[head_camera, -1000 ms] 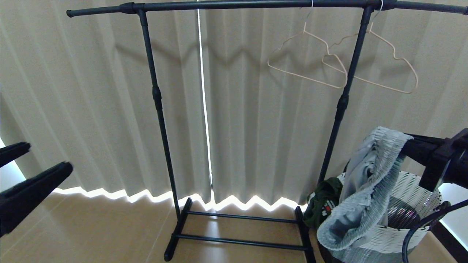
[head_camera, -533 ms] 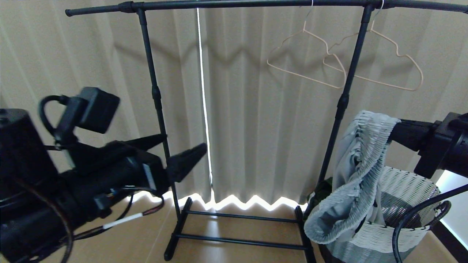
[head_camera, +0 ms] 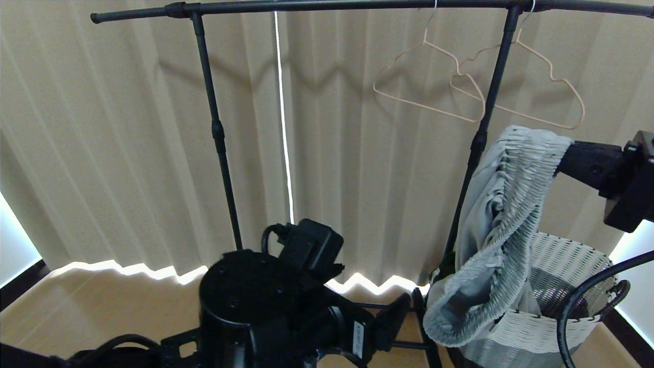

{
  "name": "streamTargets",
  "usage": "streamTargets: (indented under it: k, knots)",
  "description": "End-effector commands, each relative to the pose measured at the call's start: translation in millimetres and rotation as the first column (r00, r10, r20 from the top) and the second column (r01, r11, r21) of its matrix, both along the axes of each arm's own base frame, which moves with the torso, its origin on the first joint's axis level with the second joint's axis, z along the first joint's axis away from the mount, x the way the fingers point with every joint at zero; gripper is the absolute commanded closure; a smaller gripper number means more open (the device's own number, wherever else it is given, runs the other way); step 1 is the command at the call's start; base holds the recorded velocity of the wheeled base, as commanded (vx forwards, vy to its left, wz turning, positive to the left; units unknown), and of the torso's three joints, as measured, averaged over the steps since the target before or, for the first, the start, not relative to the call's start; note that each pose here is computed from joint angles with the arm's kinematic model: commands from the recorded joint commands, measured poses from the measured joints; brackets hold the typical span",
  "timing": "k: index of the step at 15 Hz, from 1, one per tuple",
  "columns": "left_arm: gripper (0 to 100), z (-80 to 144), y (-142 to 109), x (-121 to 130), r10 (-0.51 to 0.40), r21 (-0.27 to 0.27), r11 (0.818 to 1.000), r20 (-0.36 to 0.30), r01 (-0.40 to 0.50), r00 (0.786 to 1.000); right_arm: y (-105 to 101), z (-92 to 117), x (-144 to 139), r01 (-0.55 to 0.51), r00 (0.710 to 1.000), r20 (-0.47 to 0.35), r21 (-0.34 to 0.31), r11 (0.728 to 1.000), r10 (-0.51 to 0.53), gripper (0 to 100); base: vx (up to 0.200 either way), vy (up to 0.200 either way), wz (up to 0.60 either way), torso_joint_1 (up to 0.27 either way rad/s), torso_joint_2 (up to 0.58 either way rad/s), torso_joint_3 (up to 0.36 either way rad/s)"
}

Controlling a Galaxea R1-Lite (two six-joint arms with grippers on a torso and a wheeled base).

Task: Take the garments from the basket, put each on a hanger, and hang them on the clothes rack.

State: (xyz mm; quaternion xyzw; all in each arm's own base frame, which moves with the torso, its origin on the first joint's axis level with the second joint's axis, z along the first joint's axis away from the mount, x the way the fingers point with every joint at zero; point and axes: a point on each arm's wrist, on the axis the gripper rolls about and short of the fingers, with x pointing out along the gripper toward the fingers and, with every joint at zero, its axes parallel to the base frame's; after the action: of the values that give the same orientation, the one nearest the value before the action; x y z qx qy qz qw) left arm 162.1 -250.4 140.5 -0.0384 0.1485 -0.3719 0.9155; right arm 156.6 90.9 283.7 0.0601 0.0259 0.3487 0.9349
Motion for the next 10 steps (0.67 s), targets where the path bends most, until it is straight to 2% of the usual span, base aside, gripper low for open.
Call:
streamTargets:
  k: [1, 3, 6, 10]
  knots:
    - [0, -25.6, -19.3, -2.7, -0.038, 0.05, 0.998, -0.032, 0.04, 0.999, 0.4, 4.5, -0.2, -0.013, 1.0, 0.005, 0.016, 1.0, 0.013, 100, 0.0, 0.0, 0.0, 0.0, 0.0, 0.0]
    - [0, -33.3, -30.8, -0.7, -0.049, 0.049, 0.998, -0.031, 0.05, 0.998, 0.8, 8.5, -2.2, -0.042, 0.999, 0.0, 0.044, 0.998, 0.042, 100, 0.0, 0.0, 0.0, 0.0, 0.0, 0.0]
    - [0, -30.3, -47.5, 9.3, -0.035, -0.029, 0.999, -0.017, 0.034, 0.999, 1.7, 9.5, -6.5, -0.085, 0.996, 0.006, 0.048, 0.995, 0.085, 100, 0.0, 0.0, 0.0, 0.0, 0.0, 0.0]
    - [0, -39.5, -55.1, 16.3, 0.011, -0.025, 1.0, -0.026, -0.012, 1.0, 2.2, 13.8, -13.9, -0.117, 0.993, 0.027, 0.057, 0.992, 0.115, 100, 0.0, 0.0, 0.0, 0.0, 0.0, 0.0]
